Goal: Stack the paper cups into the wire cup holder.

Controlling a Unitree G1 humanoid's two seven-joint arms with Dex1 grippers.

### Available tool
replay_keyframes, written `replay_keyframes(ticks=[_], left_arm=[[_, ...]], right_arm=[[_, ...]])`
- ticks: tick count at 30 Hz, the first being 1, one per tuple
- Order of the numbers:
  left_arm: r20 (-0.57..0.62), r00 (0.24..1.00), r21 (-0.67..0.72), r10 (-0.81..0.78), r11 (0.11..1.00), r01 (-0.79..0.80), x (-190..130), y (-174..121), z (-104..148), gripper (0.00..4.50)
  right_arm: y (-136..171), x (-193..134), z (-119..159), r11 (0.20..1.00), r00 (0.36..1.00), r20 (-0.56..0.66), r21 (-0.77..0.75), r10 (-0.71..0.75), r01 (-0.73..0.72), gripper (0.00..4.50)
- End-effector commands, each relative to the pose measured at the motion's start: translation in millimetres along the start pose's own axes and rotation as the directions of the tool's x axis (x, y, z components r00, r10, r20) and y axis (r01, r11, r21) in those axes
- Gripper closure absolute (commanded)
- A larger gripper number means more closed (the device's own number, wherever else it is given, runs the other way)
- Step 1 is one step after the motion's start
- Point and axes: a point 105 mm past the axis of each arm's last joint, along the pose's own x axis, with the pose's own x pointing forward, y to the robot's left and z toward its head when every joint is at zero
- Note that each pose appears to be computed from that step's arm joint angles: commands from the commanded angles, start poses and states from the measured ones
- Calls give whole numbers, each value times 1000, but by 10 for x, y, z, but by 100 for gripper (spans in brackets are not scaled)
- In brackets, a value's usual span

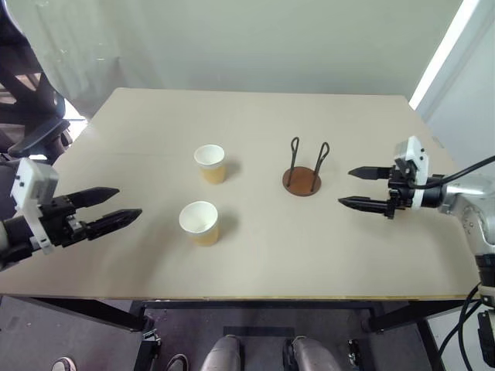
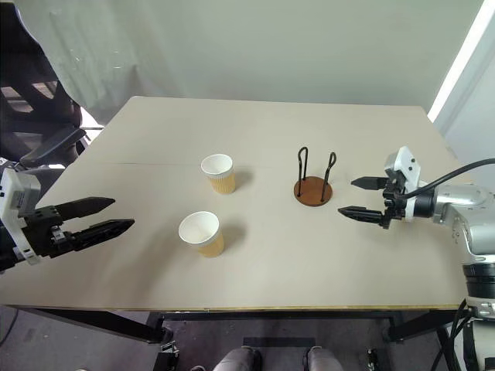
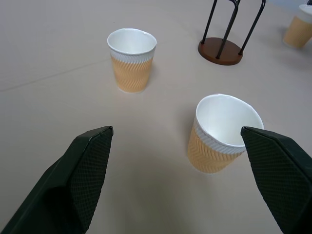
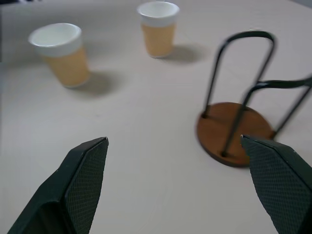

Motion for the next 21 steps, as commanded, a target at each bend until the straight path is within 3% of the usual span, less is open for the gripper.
replay_keyframes(ticks=[1,4,7,12,21], left_arm=[[61,998,102,-14,995,8,-95,-52,345,0],[110,987,156,-114,983,96,-73,-260,606,0],[152,967,168,-206,969,180,44,-466,704,0],[223,955,125,-194,978,169,266,-535,605,0],[230,961,109,-153,985,131,326,-519,480,0]], right_arm=[[63,52,90,1000,999,38,14,-13,12,3],[91,225,-93,995,998,-20,84,-61,63,3],[37,358,-258,979,988,-54,142,-142,149,3],[-119,576,-266,934,956,-45,202,-291,294,3],[-411,701,-147,852,869,-19,189,-495,489,3]])
